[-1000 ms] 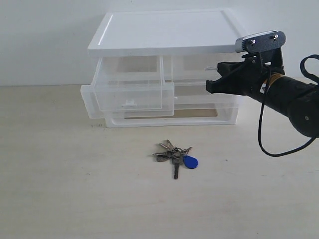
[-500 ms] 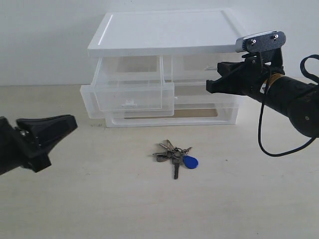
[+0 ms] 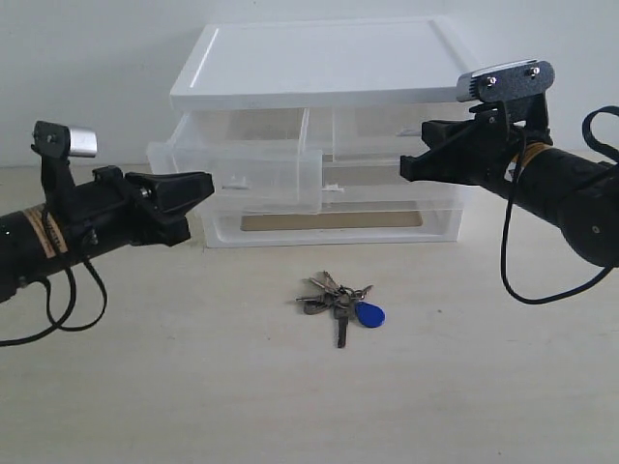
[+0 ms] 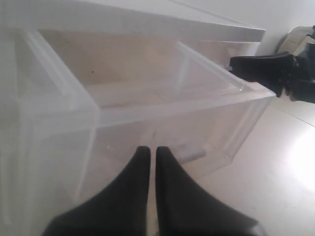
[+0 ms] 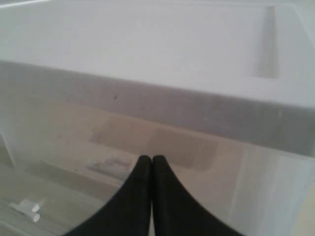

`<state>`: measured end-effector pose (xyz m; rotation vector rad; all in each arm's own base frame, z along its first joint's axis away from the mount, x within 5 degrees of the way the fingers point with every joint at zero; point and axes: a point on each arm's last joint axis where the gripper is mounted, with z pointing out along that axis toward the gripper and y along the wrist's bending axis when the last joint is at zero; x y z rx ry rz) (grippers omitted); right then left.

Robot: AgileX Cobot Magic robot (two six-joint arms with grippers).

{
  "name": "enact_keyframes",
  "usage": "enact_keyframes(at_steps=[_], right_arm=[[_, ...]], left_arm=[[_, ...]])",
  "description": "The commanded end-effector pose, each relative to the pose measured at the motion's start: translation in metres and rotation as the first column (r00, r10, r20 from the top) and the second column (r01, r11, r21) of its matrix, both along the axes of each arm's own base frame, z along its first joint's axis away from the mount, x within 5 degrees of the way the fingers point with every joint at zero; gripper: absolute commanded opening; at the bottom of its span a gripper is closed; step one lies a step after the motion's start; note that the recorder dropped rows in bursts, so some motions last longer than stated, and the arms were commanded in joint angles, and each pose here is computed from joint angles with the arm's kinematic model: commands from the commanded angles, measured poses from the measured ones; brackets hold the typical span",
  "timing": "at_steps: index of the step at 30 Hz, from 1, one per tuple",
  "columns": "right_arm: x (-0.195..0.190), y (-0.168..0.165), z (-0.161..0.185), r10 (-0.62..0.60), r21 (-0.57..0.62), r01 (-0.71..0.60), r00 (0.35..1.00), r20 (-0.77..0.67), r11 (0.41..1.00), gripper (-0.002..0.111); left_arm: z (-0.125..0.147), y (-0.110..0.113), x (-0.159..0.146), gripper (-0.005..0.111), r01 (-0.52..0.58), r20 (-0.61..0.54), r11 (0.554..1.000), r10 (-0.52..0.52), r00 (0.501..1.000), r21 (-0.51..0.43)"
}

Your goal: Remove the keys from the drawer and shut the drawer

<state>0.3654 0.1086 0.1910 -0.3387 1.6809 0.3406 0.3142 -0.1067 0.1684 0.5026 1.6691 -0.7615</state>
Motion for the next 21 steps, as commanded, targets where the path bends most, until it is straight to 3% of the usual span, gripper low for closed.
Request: enact_keyframes(at_steps=[1,6,13,21], right_arm=[[0.007,-0.002,0.004,-0.016,0.019,0.016,1.000,0.022,1.000,0.000],[0.007,-0.002,0.004,-0.014,0.016,0.014,1.000,0.023,1.000,0.000],[0.007,-0.002,0.003,-0.014,0.014,0.014,1.000,0.015,1.000,0.000],[0.007,-0.002,0.003,-0.014,0.014,0.014,1.000,0.015,1.000,0.000]], left_arm=[[0.002,-0.007,0.013,0.004,0.008,0.004,1.000,-0.008,1.000,-0.007],[0.013,-0.023,0.021,0.004,0.042,0.041,0.999,-0.042,0.998,0.009],[0.019,-0.030,0.051,0.004,-0.016,0.043,0.996,0.013,0.999,0.087],[0.003,-0.038,0.091,0.004,-0.047,0.012,0.996,0.046,0.999,0.080]])
